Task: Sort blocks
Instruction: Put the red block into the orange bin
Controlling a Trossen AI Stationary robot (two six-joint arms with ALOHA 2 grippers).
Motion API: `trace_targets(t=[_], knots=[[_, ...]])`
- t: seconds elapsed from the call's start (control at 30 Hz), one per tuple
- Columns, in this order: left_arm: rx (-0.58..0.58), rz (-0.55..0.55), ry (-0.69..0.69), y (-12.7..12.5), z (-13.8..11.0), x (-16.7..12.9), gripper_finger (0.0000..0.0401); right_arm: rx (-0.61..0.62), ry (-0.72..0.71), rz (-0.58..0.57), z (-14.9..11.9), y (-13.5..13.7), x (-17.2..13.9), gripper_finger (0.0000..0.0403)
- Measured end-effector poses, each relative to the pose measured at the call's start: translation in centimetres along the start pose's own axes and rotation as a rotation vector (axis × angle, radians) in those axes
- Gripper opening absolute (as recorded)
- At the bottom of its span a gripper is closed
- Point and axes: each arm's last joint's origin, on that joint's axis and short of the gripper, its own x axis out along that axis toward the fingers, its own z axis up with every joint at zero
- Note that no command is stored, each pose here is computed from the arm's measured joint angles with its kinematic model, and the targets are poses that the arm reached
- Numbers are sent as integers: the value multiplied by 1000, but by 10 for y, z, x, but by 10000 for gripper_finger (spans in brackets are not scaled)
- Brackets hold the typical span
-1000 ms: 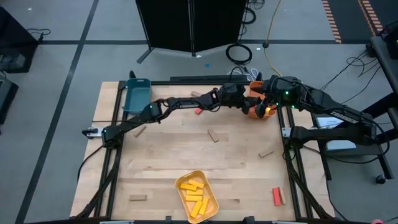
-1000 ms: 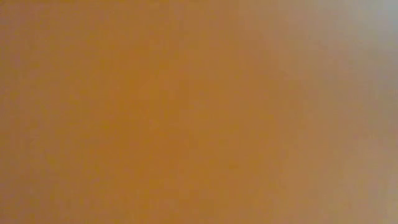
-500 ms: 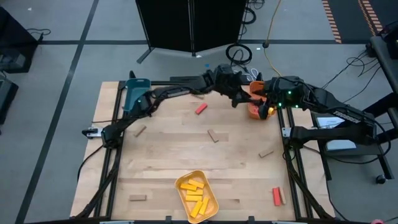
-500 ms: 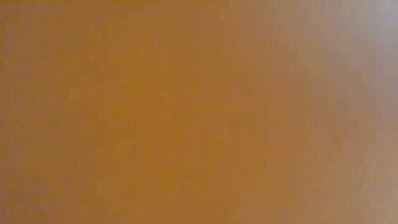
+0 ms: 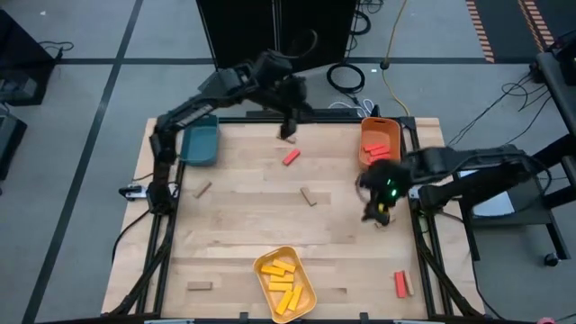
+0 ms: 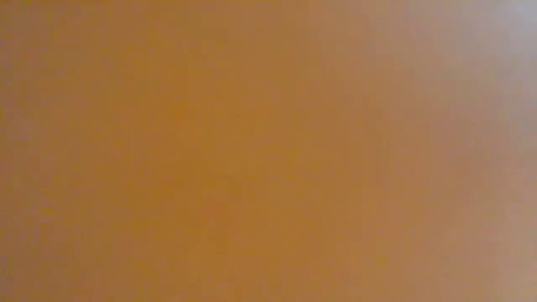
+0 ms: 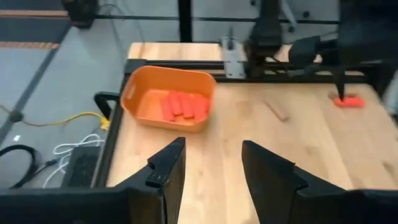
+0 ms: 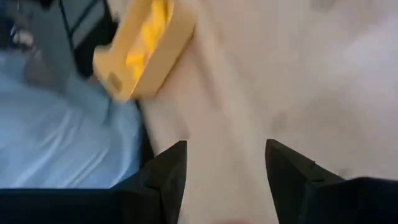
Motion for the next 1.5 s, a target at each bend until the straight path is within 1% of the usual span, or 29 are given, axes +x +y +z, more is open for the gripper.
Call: trace_targets(t=[0.1,0.17,0.27,0.37,0.43,0.53,0.73,0.83,0.9,1.07,1.2,1.3,1.5], knots=[[17,-71,37,-4,-7,-16,153,131,188,34,-9,14,22,162],[43,-124,65,-4,-13,-17,153,215,282,16,-17,21,34,162],[80,-225,84,-5,-21,-14,153,316,382,-81,-31,29,51,162],[120,-333,43,-7,-29,6,153,374,464,-197,-46,32,65,162],[129,-389,46,-12,-38,21,153,410,490,-269,-53,33,72,162],[161,-418,45,-17,-47,38,153,478,490,-314,-61,31,87,162],[170,-465,105,-23,-66,52,153,613,492,-279,-87,13,127,162],[189,-476,110,-24,-67,52,153,700,485,-244,-102,6,144,162],[201,-470,97,-23,-66,52,153,759,456,-226,-112,3,151,162],[237,-456,62,-22,-63,52,153,891,378,-260,-132,6,157,162],[263,-445,36,-21,-60,52,153,940,393,-323,-150,8,163,162],[283,-432,8,-20,-57,53,153,969,396,-347,-158,9,168,162],[311,-413,-32,-18,-53,54,153,959,398,-379,-166,7,183,162]])
